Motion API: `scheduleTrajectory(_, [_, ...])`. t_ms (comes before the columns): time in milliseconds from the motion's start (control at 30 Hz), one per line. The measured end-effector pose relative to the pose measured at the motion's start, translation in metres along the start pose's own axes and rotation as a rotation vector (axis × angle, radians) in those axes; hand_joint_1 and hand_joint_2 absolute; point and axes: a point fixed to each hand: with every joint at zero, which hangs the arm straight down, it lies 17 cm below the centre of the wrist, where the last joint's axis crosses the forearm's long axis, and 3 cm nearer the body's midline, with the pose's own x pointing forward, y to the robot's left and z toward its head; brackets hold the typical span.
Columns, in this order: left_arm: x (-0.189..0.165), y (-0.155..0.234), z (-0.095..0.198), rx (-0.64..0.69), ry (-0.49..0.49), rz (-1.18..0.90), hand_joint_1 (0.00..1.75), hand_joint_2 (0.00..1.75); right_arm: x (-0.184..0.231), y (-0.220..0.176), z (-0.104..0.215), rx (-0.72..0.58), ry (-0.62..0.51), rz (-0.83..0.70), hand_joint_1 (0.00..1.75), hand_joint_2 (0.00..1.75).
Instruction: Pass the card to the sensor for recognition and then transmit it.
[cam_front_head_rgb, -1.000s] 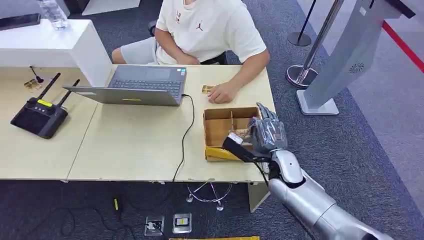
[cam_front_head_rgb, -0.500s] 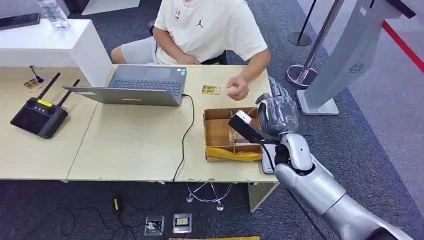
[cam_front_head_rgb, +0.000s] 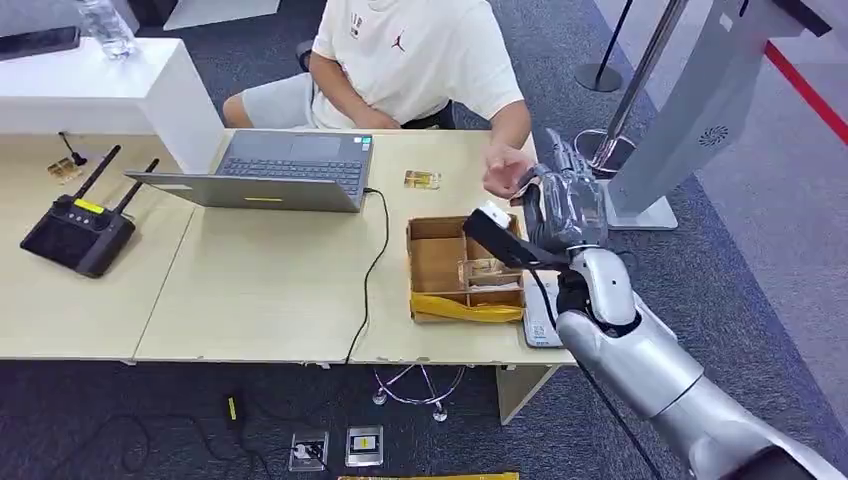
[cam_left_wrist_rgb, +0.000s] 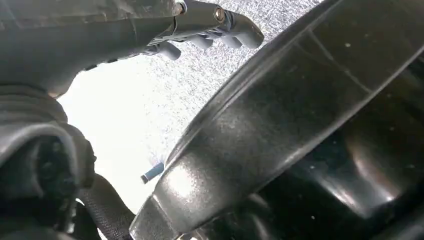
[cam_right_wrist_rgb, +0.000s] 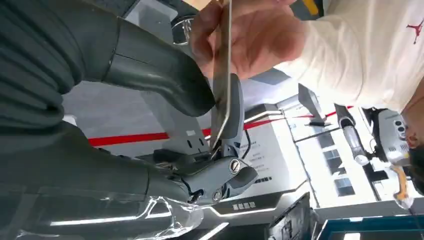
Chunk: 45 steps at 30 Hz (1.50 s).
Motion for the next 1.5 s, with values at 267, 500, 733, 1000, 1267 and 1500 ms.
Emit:
scheduleTrajectory(267, [0.000,0.005,0.000,0.007,0.026,-0.059,0.00,0.00,0.004,-0.016,-0.028,0.049,-0.005,0.082,1.75,1.75])
scheduleTrajectory(500, [0.002,0.008,0.001,0.012,0.030,-0.075,0.00,0.00,0.019,-0.010,-0.058,0.096,-0.015,0.121,1.75,1.75])
scheduleTrajectory(733, [0.001,0.008,0.001,0.012,0.033,-0.084,0.00,0.00,0.019,0.007,-0.069,0.131,0.009,0.143,1.29,1.75])
scheduleTrajectory(1000, [-0.001,0.009,0.001,0.013,0.037,-0.085,0.00,0.00,0.008,0.027,-0.066,0.177,0.035,0.180,0.00,1.75])
scheduleTrajectory(1267, [-0.002,0.008,0.001,0.011,0.037,-0.079,0.00,0.00,-0.003,0.034,-0.064,0.172,0.061,0.186,0.00,1.75])
scheduleTrajectory(1500, [-0.005,0.000,0.000,-0.001,0.030,-0.046,0.00,0.00,-0.028,-0.007,-0.065,-0.020,0.104,0.244,0.00,1.75])
